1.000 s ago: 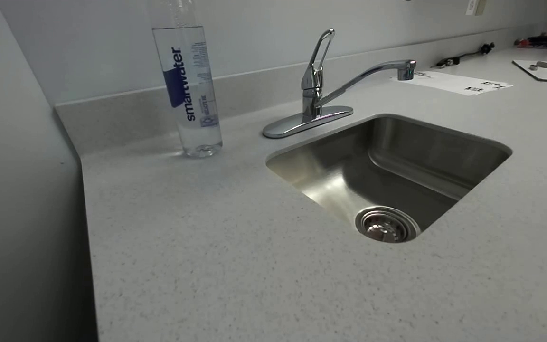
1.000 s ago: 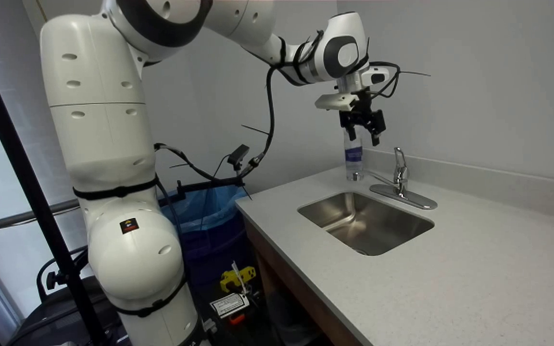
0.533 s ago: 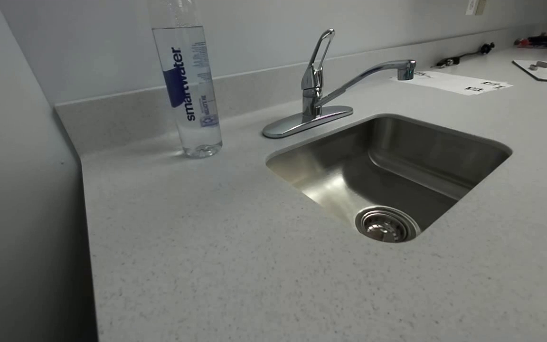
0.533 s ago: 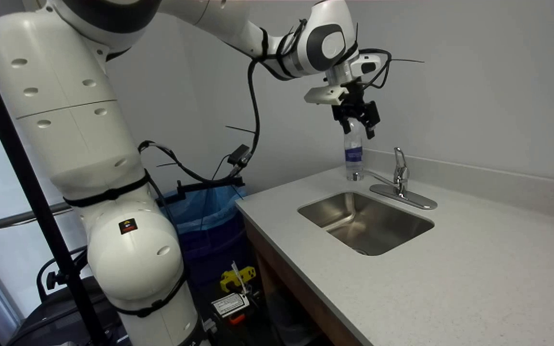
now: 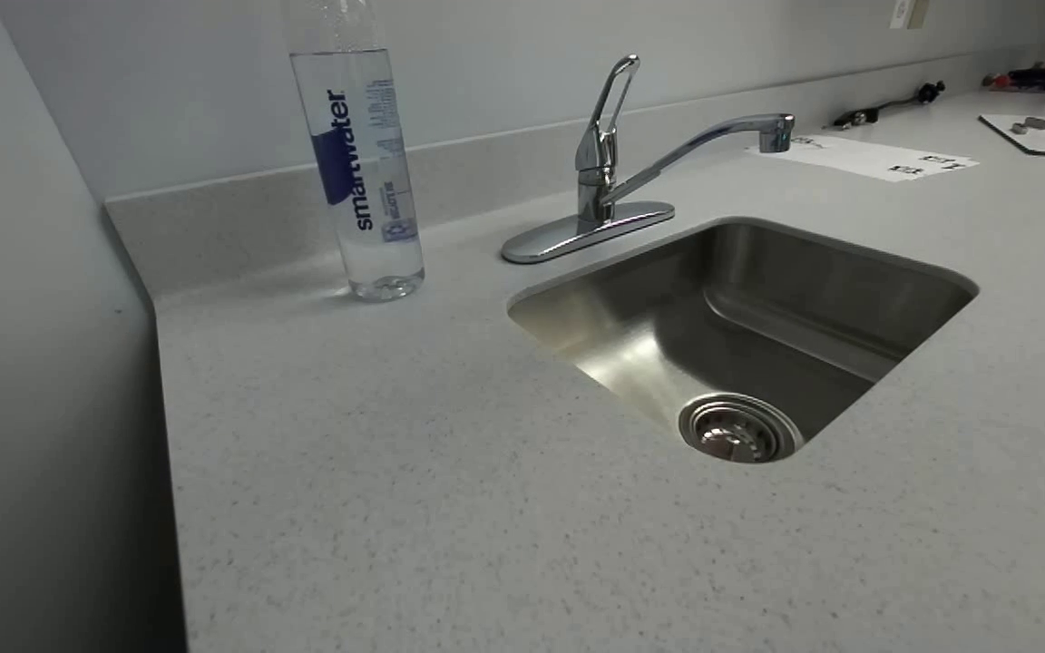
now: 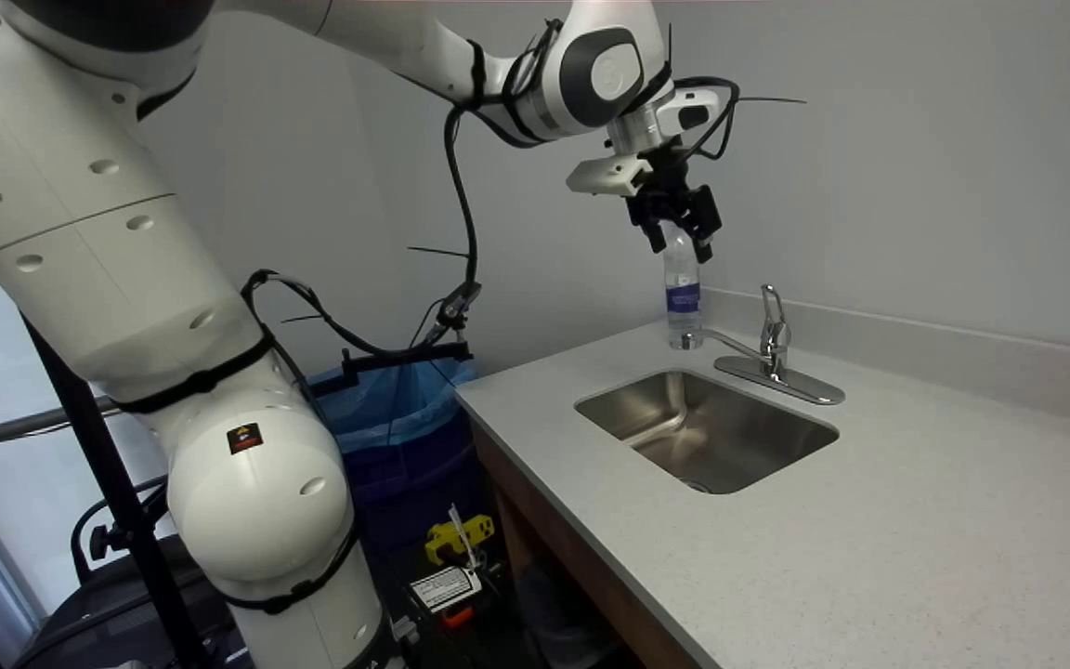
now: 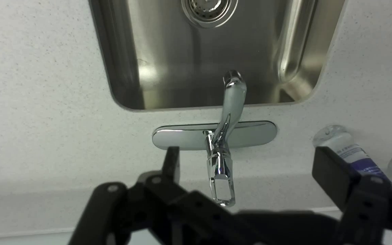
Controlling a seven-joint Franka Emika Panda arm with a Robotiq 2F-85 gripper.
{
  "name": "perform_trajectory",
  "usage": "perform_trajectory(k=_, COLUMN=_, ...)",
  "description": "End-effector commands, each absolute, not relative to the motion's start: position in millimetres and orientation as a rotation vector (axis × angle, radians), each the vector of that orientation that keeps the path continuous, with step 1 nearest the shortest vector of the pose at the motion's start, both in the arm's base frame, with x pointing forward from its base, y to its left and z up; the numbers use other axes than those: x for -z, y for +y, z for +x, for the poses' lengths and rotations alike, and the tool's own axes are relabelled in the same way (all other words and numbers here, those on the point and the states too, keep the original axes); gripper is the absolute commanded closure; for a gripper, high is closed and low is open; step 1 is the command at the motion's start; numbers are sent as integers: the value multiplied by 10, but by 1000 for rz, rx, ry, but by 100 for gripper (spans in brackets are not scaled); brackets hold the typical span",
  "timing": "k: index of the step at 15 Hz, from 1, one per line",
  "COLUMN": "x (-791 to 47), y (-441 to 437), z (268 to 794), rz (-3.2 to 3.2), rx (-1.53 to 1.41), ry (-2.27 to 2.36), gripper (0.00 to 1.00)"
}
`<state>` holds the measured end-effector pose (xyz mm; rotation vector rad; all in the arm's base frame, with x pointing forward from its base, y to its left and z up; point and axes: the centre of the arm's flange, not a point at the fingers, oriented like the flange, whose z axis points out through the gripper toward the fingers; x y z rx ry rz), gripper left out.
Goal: Open the tap
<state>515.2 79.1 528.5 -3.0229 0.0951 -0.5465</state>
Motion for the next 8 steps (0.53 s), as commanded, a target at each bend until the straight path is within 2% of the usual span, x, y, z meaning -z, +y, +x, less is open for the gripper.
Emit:
perform_trajectory(k=1, x=-5250, y=745, z=4988, rz=-3003, rx=584, ry=94, gripper=0)
perform_trajectory(k=8, x=-5158, y=773, z=5038, rz=-3006, rx=583, ry=95, gripper=0)
